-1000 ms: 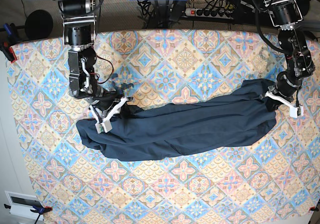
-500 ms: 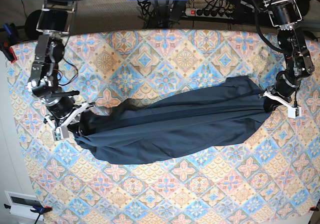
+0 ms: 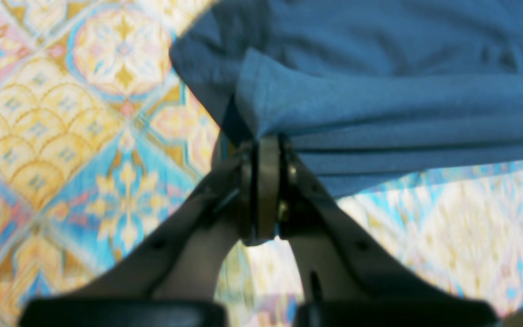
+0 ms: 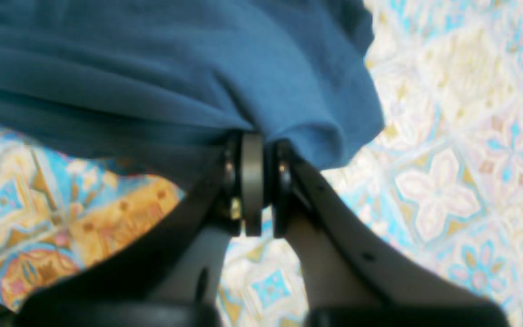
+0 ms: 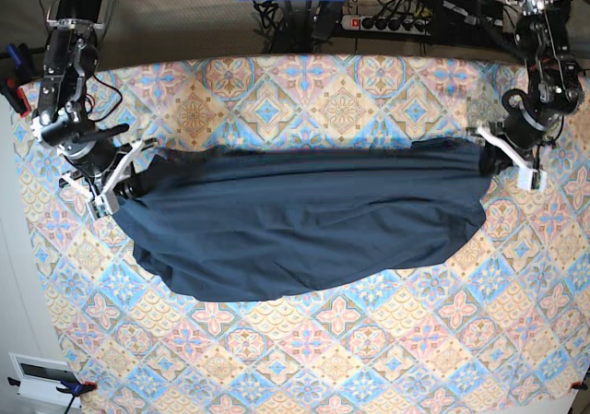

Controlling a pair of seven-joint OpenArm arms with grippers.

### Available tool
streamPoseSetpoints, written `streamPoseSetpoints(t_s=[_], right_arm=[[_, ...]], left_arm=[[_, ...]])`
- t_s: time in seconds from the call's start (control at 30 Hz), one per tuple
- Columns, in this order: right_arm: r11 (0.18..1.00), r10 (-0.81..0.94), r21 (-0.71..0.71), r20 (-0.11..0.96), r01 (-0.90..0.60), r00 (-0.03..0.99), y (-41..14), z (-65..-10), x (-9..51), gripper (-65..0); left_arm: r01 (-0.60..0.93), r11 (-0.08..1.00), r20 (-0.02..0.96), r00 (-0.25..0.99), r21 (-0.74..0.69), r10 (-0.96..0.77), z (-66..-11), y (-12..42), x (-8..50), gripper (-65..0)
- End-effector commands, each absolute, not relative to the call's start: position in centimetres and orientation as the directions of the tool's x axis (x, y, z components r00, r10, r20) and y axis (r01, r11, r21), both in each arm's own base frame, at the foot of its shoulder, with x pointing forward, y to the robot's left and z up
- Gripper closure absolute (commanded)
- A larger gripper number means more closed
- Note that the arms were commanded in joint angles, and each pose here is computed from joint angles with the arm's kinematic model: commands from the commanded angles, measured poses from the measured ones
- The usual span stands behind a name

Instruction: Layout the t-shirt on the table in an organized manner, then fold the t-shirt properly

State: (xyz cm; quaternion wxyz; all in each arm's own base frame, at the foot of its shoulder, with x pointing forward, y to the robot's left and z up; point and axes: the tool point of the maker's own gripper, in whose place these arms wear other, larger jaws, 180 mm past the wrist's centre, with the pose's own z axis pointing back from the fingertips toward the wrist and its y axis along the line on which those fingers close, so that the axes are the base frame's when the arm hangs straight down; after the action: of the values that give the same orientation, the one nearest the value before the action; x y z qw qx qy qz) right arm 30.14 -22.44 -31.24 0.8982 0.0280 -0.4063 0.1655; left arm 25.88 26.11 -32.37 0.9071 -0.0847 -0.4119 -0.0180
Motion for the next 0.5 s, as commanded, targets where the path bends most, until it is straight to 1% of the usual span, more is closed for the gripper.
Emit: streamPoseSetpoints(t_s=[0.0, 0.17, 0.3, 0.37, 0.47], right_arm=[[0.942, 0.286, -0.12, 0.773, -0.313, 0.565, -23.0, -29.3, 31.2, 0.0], [0.943, 0.284, -0.119, 0.772, -0.309, 0.569, -23.2, -29.4, 31.4, 0.0], [0.944, 0.288, -0.124, 0.764, -0.306, 0.577, -23.4, -29.7, 31.4, 0.0], [0.935, 0.319, -0.144, 0.743, -0.325, 0.589, -23.0, -30.5, 31.5, 0.0], [0.902, 0.402, -0.2, 0.712, -0.382, 0.576, -21.4, -31.2, 32.1, 0.0]], left_arm=[[0.132, 0.986, 0.759, 0.651, -0.099, -0.011, -31.4, 26.2, 25.4, -0.1], [0.196, 0.979, 0.632, 0.765, -0.049, -0.121, -33.9, 26.6, 20.5, -0.2], [0.334, 0.941, 0.48, 0.836, -0.059, -0.267, -36.5, 24.9, 17.3, -0.2], [0.367, 0.927, 0.455, 0.84, -0.077, -0.295, -37.1, 23.9, 16.7, -0.2], [0.364, 0.928, 0.453, 0.842, -0.076, -0.293, -37.1, 24.1, 16.7, -0.2]])
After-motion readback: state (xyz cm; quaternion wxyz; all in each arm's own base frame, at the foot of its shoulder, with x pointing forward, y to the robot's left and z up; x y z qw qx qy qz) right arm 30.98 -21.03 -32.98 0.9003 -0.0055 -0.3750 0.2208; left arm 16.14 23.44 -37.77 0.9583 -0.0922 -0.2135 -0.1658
